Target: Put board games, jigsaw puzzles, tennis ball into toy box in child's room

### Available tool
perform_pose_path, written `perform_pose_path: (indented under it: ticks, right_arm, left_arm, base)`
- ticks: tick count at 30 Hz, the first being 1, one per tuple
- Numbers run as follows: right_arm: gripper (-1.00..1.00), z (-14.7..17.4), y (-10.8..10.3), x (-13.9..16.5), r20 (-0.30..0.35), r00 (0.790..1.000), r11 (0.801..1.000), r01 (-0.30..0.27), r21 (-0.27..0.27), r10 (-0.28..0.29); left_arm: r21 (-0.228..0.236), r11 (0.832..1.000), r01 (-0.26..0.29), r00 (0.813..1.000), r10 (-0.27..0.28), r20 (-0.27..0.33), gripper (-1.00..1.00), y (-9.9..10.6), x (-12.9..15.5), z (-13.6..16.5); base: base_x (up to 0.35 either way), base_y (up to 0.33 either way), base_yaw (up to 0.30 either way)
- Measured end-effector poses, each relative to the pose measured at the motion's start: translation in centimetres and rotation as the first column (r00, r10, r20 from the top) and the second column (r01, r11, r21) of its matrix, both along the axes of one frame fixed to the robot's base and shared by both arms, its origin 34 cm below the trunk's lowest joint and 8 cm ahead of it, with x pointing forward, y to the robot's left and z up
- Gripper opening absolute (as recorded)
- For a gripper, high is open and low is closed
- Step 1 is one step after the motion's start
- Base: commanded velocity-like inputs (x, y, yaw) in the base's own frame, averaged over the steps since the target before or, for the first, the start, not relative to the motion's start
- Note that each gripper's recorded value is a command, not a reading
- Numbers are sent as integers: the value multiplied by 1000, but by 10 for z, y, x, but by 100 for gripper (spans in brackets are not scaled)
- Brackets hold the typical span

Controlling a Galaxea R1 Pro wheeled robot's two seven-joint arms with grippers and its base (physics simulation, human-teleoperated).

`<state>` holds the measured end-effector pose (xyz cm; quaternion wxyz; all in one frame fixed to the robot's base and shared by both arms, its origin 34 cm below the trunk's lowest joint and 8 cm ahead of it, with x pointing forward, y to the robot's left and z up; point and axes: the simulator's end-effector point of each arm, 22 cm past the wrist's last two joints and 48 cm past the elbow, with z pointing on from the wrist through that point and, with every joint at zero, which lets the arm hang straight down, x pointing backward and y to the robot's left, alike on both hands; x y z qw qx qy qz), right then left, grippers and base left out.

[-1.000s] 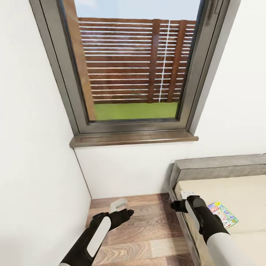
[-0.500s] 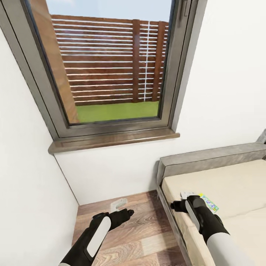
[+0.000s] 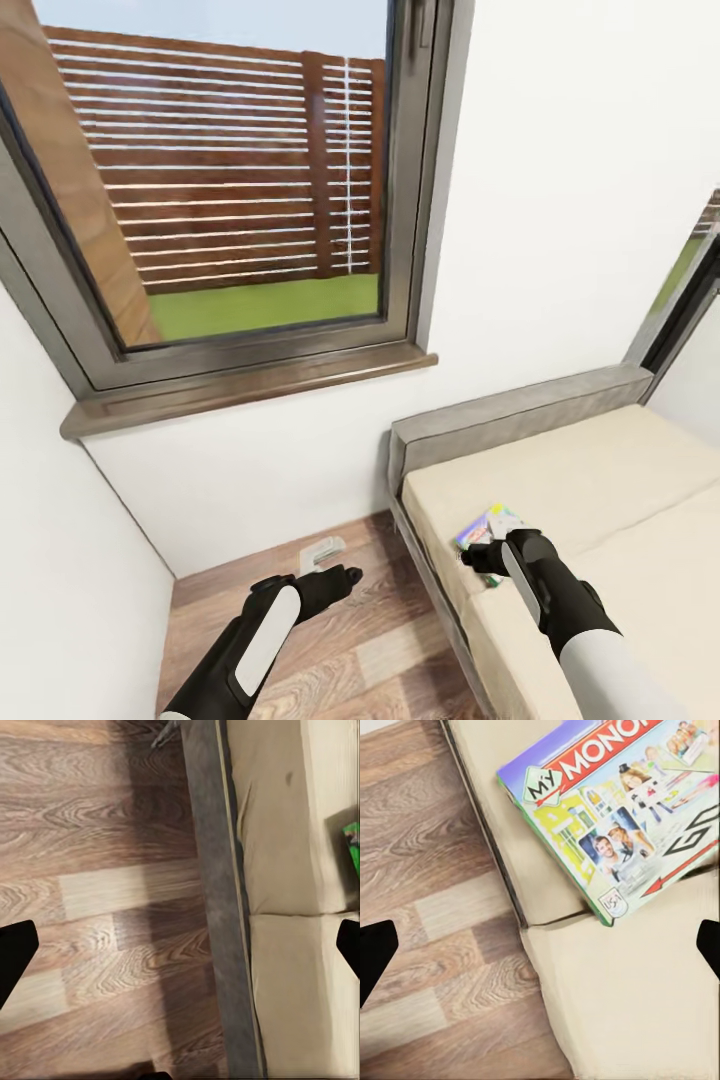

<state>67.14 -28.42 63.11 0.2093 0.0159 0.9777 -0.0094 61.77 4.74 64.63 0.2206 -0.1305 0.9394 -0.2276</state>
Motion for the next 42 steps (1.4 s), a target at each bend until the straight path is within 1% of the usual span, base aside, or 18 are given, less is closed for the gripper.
perform_pose_path:
  ticks: [5,10,29,34,42]
  right_arm:
    - [100,0,0,0,0,1000,1000,0,0,0]
    - [100,0,0,0,0,1000,1000,0,0,0]
    - [100,0,-2,0,1,1000,1000,1,-1,-1]
    - [100,0,-2,0,1,1000,1000,1,-1,-1]
    - [100,0,-2,0,2,1000,1000,0,-2,0]
  left_arm:
    - [0,1000,0,1000,0,0,100,0,0,0]
    - [0,1000,-1,1000,1,0,100,0,0,0]
    - [-3,1000,-9,1000,9,-2,100,2,1,0]
    - [-3,1000,-7,1000,7,-1,100,2,1,0]
    - [-2,1000,-6,1000,6,0,100,1,1,0]
  base:
    - [0,0,-224]
    - [0,0,-114]
    - [4,0,-30]
    - [96,0,-5]
    - [204,0,-2]
